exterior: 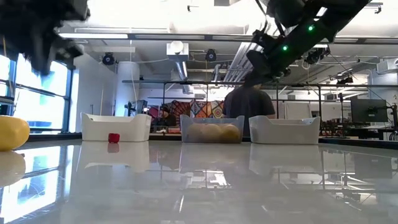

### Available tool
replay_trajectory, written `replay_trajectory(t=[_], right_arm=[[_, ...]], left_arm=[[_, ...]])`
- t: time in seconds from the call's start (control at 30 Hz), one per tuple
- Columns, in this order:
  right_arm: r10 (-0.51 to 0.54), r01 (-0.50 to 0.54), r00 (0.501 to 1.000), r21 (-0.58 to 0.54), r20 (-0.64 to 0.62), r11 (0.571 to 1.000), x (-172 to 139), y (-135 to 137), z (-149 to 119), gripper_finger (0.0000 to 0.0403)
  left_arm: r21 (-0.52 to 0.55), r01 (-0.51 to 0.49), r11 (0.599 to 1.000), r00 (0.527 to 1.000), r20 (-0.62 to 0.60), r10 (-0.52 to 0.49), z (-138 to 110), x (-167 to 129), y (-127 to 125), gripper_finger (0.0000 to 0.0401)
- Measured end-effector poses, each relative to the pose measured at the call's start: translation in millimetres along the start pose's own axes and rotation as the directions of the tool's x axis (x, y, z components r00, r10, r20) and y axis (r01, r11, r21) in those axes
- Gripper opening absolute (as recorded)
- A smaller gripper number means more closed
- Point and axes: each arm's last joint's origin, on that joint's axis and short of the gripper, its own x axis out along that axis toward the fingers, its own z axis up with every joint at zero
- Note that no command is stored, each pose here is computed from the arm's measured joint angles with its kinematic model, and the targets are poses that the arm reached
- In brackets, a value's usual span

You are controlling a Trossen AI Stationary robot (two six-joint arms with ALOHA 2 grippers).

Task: Sort produce into baskets
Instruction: Put the lemon into the black bin

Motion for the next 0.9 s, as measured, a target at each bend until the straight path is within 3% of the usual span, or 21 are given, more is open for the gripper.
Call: replay_trajectory(t=[0.1,0.37,0.5,0.67,0.9], right_arm=[[0.014,-0.014,1.000,-0.006,0.008,1.000,-3,4,0,0.0001],[0.012,-0.012,1.000,-0.024,-0.017,1.000,-4,6,-3,0.0000],[0.010,-0.011,1.000,-0.030,-0.029,0.999,-4,5,-4,0.0000],[0.009,-0.010,0.999,-0.032,-0.032,0.999,-4,5,-4,0.0000],[0.008,-0.009,0.999,-0.032,-0.043,0.999,-4,5,-5,0.0000]], left_arm=[[-0.021,-0.004,1.000,0.994,-0.114,0.001,-1,14,-7,0.0085],[0.039,-0.025,0.999,0.964,-0.264,0.034,-2,42,-20,0.0223],[0.068,-0.060,0.996,0.936,-0.342,0.080,-6,53,-23,0.0272],[0.139,-0.133,0.981,0.890,-0.420,0.180,-11,63,-21,0.0294],[0.196,-0.171,0.966,0.854,-0.460,0.244,-13,76,-24,0.0281]])
